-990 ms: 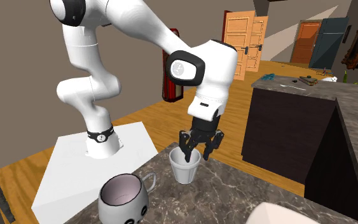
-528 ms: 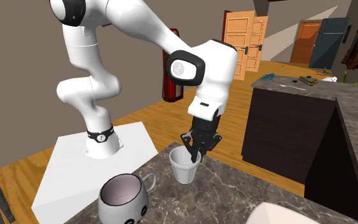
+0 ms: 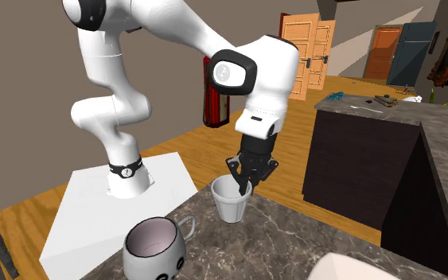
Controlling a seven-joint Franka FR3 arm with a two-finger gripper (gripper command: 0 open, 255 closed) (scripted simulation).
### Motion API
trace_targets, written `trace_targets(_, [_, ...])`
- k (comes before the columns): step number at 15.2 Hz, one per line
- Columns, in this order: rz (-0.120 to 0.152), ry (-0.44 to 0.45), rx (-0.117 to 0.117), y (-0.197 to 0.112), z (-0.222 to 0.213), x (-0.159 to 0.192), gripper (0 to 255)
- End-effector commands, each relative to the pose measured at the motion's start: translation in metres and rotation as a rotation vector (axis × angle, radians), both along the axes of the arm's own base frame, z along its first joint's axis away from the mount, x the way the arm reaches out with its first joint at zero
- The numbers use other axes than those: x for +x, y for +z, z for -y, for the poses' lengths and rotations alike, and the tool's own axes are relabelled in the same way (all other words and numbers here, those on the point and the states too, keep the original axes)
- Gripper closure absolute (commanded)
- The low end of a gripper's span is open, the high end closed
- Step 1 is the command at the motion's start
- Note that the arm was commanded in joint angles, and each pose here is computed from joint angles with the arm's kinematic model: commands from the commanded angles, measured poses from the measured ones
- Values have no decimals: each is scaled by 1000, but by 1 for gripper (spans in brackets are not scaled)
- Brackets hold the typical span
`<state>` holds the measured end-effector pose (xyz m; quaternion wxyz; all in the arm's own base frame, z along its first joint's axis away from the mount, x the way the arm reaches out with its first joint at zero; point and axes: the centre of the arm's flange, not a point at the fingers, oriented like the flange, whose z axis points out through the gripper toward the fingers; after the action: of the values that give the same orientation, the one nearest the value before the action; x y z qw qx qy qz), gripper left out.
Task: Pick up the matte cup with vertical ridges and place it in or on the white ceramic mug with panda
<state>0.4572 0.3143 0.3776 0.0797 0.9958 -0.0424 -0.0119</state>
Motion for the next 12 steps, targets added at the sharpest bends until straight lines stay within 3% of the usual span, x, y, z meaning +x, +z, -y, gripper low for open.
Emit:
trace_targets(1, [0,0,0,11,0,0,255])
trace_targets(12, [0,0,0,70,0,0,255])
